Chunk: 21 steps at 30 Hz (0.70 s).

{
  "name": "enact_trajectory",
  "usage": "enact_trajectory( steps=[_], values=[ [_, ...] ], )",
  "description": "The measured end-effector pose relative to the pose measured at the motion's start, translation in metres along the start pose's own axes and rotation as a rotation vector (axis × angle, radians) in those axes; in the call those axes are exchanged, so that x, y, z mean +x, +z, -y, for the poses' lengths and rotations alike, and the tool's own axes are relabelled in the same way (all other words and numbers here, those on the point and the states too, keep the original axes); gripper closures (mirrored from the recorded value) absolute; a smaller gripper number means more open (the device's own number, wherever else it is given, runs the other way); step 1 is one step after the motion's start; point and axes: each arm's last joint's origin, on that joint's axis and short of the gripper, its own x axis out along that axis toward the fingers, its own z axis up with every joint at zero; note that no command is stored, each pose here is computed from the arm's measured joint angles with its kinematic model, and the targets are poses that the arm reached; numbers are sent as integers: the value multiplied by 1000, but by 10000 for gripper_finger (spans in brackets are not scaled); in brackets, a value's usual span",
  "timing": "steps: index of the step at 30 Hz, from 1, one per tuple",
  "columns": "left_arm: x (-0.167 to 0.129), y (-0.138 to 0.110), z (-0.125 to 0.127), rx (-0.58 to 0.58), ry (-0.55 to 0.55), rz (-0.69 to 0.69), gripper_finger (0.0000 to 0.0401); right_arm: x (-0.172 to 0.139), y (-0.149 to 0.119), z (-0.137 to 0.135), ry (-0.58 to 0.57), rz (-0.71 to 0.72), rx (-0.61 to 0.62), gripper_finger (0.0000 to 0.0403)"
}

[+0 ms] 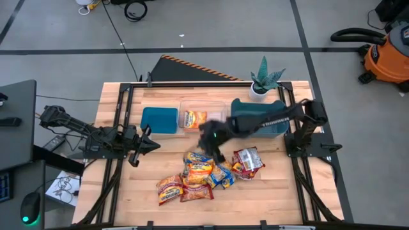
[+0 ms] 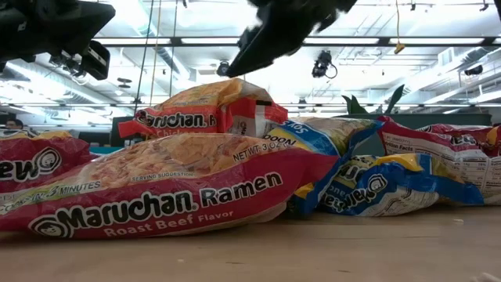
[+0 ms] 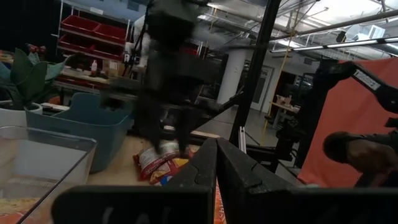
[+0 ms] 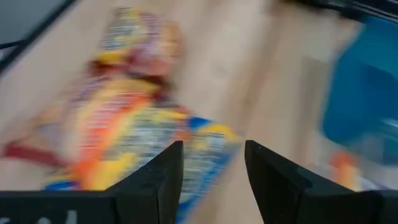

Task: Sort Maruchan noodles
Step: Put the orange noodle pack into the transparent bin

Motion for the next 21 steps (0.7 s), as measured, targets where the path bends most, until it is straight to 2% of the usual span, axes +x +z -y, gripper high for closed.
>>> enact_trajectory(
  steps=[5, 9, 13, 16, 21],
  values=[
    [0, 0, 0, 0, 0, 0, 387, 6, 11, -48, 38, -8, -95, 226],
    [0, 0, 0, 1, 0, 1, 387, 7, 12, -73, 28, -46, -117, 226],
    [0, 0, 0, 0, 0, 1, 387, 7, 9, -82, 35, -90, -88, 226],
    [0, 0, 0, 0, 0, 1, 387, 22, 6, -82, 11, -92, -81, 226],
    [0, 0, 0, 1, 1, -1, 387, 47, 1, -90, -64, -104, -199, 226]
  ],
)
